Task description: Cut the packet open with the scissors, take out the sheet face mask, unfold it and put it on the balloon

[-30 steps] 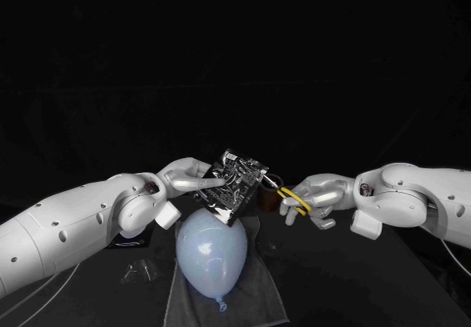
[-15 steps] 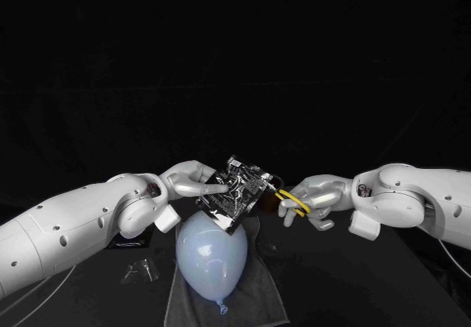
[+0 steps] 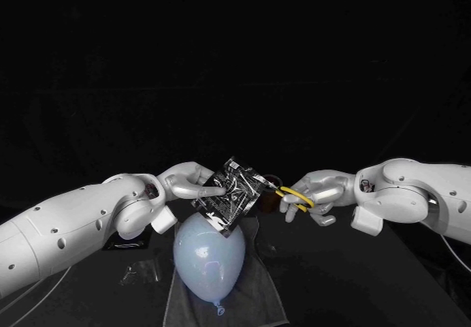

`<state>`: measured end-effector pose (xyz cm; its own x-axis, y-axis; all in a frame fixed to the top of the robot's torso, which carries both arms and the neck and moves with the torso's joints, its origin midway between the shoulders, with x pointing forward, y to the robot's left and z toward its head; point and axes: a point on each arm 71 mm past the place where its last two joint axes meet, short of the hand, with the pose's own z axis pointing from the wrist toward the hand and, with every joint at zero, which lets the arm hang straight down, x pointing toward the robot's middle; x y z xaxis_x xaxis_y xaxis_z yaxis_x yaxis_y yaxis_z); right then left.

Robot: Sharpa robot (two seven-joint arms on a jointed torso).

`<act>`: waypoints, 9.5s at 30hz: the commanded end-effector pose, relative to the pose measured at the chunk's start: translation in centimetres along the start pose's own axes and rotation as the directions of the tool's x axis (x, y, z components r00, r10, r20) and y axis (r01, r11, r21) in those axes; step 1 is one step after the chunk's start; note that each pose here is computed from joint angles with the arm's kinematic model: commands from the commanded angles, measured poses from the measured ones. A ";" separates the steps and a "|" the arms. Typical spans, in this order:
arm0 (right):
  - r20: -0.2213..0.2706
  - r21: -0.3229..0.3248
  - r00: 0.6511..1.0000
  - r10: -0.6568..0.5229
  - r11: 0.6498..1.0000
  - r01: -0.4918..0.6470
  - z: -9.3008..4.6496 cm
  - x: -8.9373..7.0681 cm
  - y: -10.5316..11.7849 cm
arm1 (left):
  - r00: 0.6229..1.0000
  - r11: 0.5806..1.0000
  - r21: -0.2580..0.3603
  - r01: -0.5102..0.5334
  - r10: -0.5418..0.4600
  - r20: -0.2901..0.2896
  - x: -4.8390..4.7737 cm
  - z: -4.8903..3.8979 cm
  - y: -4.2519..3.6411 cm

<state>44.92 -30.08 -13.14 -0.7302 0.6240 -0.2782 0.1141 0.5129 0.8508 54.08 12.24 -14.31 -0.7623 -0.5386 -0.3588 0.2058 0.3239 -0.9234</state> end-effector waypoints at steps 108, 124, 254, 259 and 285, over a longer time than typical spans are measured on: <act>-0.060 -0.056 0.998 0.029 0.998 -0.032 0.9 3.5 -0.4 | 0.995 0.996 -0.076 -0.049 0.041 -0.093 -5.56 -3.16 -3.08; -0.082 -0.067 0.996 0.026 0.997 -0.031 1.2 4.0 0.0 | 0.994 0.995 -0.077 -0.057 0.049 -0.099 -5.38 -2.99 -3.14; -0.079 -0.087 0.997 0.004 0.996 -0.011 1.8 3.4 0.1 | 0.984 0.994 -0.073 -0.082 0.069 -0.167 -4.40 -3.01 -3.30; -0.075 -0.087 0.997 0.004 0.996 -0.011 2.0 3.3 0.1 | 0.983 0.994 -0.071 -0.082 0.069 -0.172 -4.28 -2.96 -3.35; -0.062 -0.110 0.998 0.017 0.994 -0.024 3.2 3.5 0.7 | 0.980 0.995 -0.065 -0.074 0.060 -0.189 -3.82 -2.74 -3.59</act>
<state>44.51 -25.88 -15.25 -0.7776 0.5816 -0.2388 0.0712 0.4588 0.8857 54.86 15.77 -9.41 -0.8342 -0.3789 -0.4006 0.2215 0.4351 -0.8727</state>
